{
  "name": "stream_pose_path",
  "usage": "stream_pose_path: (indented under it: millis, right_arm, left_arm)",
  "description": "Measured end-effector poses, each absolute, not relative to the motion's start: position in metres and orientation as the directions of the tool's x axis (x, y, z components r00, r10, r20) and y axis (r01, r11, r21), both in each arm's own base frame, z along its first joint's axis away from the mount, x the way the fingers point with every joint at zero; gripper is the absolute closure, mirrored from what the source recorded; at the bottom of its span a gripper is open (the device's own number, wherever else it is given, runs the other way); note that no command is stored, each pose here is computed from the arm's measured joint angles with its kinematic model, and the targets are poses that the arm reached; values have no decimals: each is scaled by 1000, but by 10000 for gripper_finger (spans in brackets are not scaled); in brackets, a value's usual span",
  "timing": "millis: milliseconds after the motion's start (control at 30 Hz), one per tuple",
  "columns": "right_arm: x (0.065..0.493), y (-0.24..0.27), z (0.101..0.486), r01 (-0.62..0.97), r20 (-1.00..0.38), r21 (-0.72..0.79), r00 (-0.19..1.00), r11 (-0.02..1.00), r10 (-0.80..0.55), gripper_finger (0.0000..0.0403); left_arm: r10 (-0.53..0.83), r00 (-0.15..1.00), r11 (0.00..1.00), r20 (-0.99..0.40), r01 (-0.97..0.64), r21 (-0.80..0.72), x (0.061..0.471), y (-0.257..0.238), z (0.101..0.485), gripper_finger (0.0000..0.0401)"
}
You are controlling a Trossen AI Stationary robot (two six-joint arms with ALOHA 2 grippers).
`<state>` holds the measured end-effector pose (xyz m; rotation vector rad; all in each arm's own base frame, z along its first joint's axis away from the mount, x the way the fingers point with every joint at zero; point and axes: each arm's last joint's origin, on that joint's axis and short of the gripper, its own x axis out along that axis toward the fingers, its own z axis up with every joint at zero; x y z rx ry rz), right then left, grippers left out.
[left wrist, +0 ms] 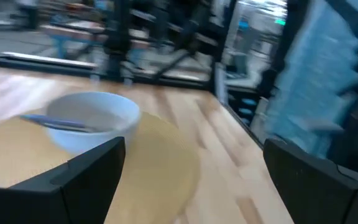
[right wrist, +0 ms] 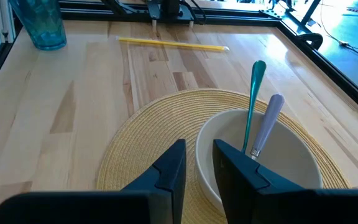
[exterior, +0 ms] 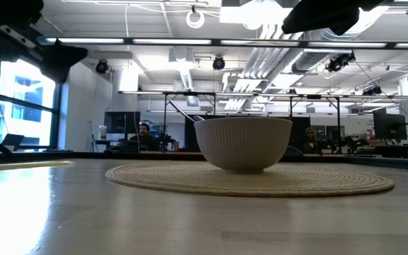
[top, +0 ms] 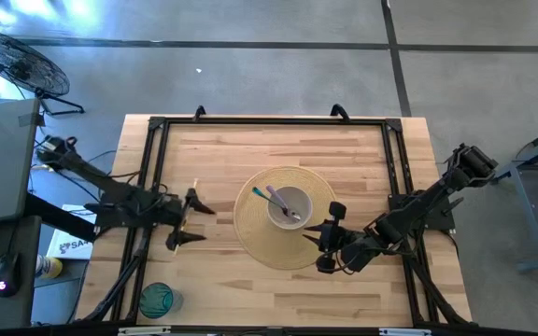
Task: Pick & Place Utensil
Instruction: Put the green cup to the top right of the white bowl on the table placemat
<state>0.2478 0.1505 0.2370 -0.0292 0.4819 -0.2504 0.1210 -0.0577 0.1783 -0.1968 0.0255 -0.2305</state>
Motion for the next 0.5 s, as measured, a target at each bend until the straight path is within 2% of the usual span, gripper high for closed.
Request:
stream_pose_path:
  millis: [100,200,300,500]
  right_arm:
    - [248,150,237,232,-454,-86,856,969,-245,329]
    - [248,151,237,232,-453,-84,857,969,-244,329]
    - [248,151,237,232,-452,-82,858,969,-244,329]
    - [248,151,237,231,-452,-82,858,969,-243,329]
  left_arm:
    - [-338,941,927,9,335,-169,122,-56,171,23]
    - [-369,929,921,19,369,-128,122,-56,170,23]
    - [-458,889,887,17,458,-55,121,-59,170,23]
    - [-551,829,835,-94,549,-43,120,-62,158,23]
